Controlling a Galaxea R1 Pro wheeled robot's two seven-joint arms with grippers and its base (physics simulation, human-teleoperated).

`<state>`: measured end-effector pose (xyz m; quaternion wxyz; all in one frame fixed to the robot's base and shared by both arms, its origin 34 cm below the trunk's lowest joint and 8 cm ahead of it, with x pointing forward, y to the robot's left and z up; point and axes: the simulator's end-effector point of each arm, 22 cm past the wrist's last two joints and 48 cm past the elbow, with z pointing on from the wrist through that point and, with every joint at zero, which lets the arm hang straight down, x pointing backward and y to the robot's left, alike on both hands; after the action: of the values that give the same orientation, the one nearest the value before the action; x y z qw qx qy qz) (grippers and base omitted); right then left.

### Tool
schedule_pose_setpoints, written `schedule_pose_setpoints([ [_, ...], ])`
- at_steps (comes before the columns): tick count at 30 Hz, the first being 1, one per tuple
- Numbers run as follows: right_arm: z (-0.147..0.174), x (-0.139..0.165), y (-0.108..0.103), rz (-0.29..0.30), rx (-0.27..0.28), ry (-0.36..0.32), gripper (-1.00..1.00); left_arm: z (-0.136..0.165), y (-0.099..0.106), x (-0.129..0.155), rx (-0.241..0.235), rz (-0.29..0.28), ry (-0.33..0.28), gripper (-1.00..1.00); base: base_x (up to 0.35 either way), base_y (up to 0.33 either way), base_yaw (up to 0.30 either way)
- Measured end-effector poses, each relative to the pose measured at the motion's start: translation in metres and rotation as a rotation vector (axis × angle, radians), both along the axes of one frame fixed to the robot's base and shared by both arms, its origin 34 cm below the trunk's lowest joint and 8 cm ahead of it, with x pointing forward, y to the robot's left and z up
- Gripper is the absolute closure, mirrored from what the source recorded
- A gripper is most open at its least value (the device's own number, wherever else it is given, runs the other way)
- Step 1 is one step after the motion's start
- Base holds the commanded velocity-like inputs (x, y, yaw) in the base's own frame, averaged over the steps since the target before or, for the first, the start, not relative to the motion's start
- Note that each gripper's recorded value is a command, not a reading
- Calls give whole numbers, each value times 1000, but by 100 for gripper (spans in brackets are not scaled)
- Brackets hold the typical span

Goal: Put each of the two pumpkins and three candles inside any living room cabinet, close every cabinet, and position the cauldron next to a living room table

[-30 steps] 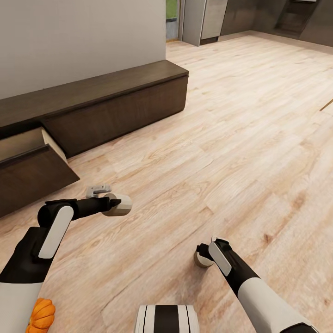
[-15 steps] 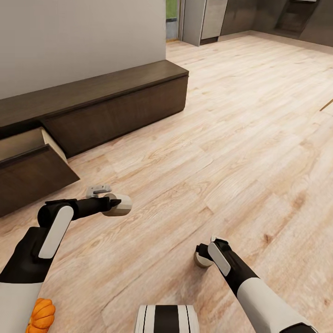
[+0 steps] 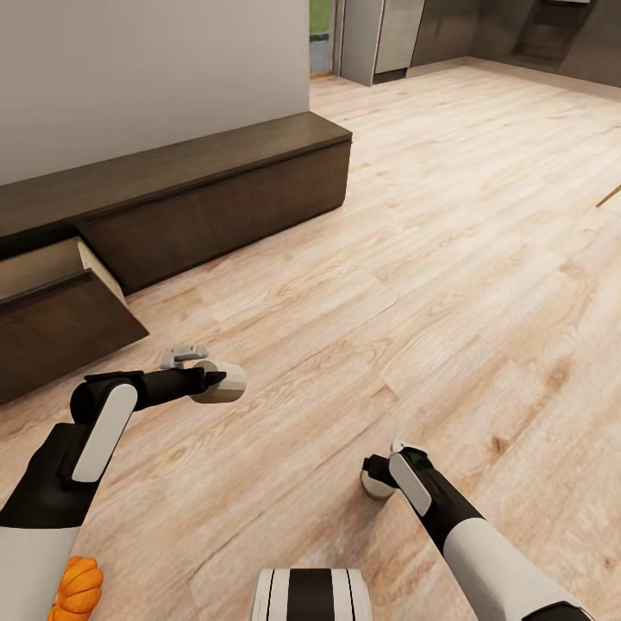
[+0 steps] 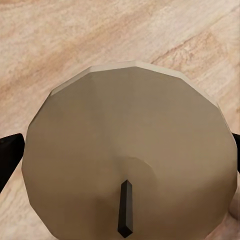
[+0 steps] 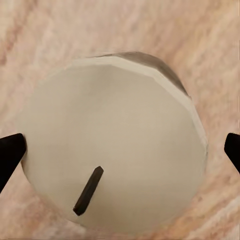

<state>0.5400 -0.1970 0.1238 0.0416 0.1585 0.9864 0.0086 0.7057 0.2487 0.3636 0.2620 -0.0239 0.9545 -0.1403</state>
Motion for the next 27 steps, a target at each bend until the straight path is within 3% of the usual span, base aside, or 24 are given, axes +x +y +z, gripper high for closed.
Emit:
schedule_pose_setpoints([
  [27, 3, 0, -1, 9, 0, -2, -100, 8, -1, 2, -1, 0, -14, 100, 0, 0, 0],
])
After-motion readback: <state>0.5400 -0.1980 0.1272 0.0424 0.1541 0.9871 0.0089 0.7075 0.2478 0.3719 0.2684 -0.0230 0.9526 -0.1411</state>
